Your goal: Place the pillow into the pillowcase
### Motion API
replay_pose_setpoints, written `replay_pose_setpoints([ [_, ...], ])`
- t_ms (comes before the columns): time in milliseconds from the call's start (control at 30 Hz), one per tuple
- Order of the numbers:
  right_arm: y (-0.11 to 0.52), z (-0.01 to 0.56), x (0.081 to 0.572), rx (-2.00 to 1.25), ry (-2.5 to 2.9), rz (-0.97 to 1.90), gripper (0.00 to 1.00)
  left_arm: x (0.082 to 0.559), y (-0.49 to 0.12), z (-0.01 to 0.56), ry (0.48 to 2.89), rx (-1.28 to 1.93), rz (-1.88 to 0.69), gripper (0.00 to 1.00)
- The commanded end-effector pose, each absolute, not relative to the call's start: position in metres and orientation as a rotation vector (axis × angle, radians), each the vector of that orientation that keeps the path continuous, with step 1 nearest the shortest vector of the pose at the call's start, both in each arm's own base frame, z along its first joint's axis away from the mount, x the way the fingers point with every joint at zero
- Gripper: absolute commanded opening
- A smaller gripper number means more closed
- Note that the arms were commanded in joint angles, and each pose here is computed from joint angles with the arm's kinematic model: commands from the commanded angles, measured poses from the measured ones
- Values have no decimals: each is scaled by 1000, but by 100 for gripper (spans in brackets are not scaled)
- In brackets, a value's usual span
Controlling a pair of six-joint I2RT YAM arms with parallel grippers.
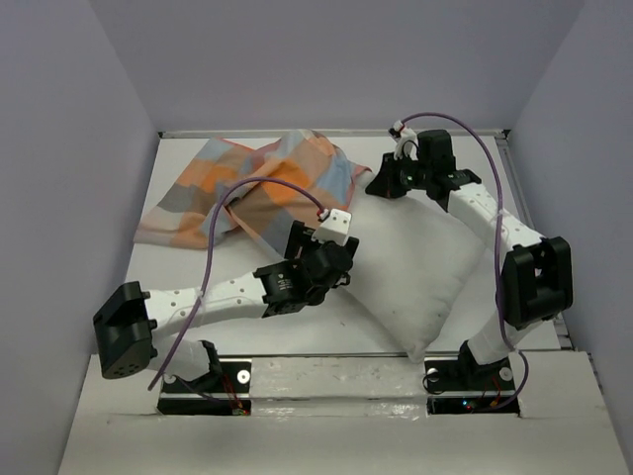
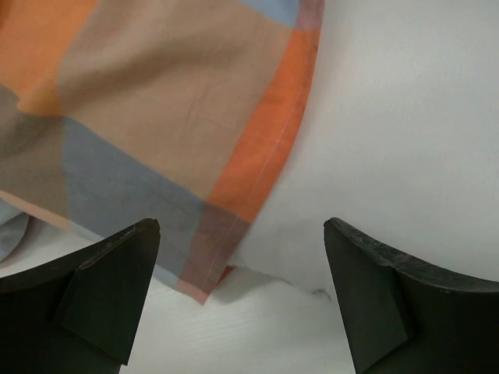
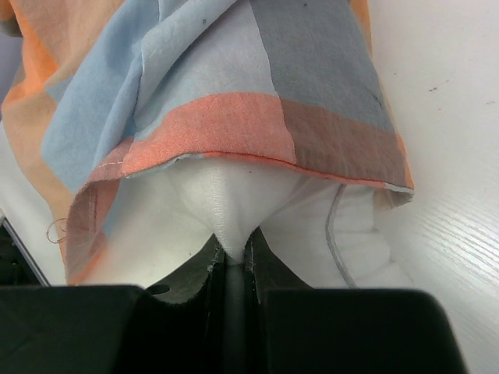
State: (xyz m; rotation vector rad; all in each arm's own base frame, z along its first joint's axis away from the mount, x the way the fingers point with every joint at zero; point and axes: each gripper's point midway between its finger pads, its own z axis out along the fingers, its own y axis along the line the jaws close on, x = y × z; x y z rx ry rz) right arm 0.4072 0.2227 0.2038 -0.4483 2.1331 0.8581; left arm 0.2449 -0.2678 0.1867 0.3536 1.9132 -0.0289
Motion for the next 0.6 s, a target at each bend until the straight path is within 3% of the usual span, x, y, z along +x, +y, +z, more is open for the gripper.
replay_pose_setpoints([
  [0, 234, 238, 397, -471, 2013, 961, 0, 297, -277, 235, 1771, 199, -122, 98],
  [200, 252, 227, 377, -498, 2008, 1061, 0, 345, -299, 246, 1728, 227, -152, 88],
  [333, 270, 212, 364, -544, 2033, 1079, 0, 365, -317, 267, 1667, 232, -180, 59],
  [367, 273, 212, 362, -548, 2024, 1078, 0, 371, -319, 267, 1664, 224, -180, 42],
  [433, 282, 208, 353, -567, 2028, 1096, 0, 378, -325, 284, 1631, 207, -219, 21],
  [467, 285, 210, 351, -575, 2016, 1104, 0, 381, -327, 290, 1622, 202, -229, 2],
  [567, 303, 207, 331, -626, 2006, 1146, 0, 375, -339, 332, 1560, 176, -354, 0],
])
